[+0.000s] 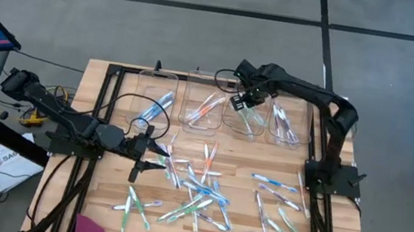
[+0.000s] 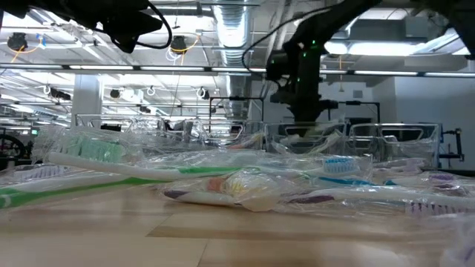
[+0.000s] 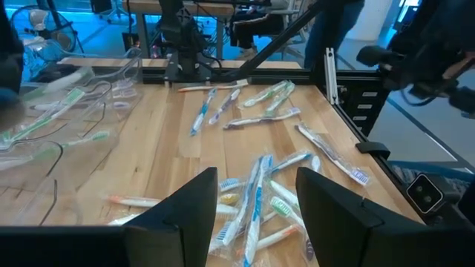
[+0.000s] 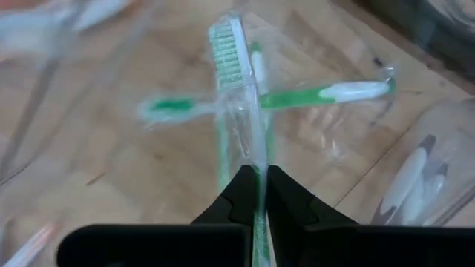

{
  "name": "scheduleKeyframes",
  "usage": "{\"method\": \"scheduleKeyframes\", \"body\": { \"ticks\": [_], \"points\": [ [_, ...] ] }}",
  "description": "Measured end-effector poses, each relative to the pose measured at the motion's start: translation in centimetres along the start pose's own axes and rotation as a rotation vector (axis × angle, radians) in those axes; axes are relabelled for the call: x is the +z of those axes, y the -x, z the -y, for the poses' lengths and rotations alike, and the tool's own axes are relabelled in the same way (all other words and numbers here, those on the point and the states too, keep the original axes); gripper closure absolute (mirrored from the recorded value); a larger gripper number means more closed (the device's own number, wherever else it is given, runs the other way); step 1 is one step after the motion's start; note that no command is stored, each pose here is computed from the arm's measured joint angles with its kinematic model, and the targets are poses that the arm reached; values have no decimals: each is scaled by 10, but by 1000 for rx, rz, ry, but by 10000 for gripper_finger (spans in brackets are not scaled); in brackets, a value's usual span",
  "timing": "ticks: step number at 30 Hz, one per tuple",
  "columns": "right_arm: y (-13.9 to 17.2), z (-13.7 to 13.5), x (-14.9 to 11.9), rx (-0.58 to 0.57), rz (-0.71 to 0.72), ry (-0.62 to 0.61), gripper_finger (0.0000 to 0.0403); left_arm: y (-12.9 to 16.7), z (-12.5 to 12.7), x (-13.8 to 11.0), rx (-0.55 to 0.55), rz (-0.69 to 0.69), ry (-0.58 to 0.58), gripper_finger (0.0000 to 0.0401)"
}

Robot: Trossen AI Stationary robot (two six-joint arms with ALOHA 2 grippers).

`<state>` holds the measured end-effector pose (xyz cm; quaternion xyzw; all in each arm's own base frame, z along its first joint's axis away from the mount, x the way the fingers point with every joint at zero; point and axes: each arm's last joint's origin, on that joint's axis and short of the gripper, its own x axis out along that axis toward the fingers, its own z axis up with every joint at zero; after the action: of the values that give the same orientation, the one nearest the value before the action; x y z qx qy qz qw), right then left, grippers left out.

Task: Pick & Place Toothbrushes
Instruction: Put the green toothbrush into the middle right transparent bin, then put the orange toothbrush into the middle left transparent bin

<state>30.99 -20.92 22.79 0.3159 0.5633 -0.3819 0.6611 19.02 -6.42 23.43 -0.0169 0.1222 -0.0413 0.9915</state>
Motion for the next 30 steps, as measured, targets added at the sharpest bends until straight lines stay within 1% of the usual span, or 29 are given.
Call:
{"method": "scheduleKeyframes", "body": {
  "ticks": [2,7,13,19,25,28,30],
  "points": [
    [-8,1,3,-10,-9,2,375,0,0,0,0,0,0,224],
    [-21,-5,2,-15,-48,59,321,0,0,0,0,0,0,224],
    [-14,-8,0,-6,-30,75,277,0,0,0,1,0,0,224],
    [10,-4,-3,21,28,63,255,0,0,0,4,0,0,224],
    [40,2,-9,53,101,55,247,0,0,0,4,0,0,224],
    [62,2,-18,80,154,67,246,0,0,0,4,-2,-1,224],
    [80,0,-29,97,179,100,247,0,0,0,4,-3,-1,224]
  ]
}}
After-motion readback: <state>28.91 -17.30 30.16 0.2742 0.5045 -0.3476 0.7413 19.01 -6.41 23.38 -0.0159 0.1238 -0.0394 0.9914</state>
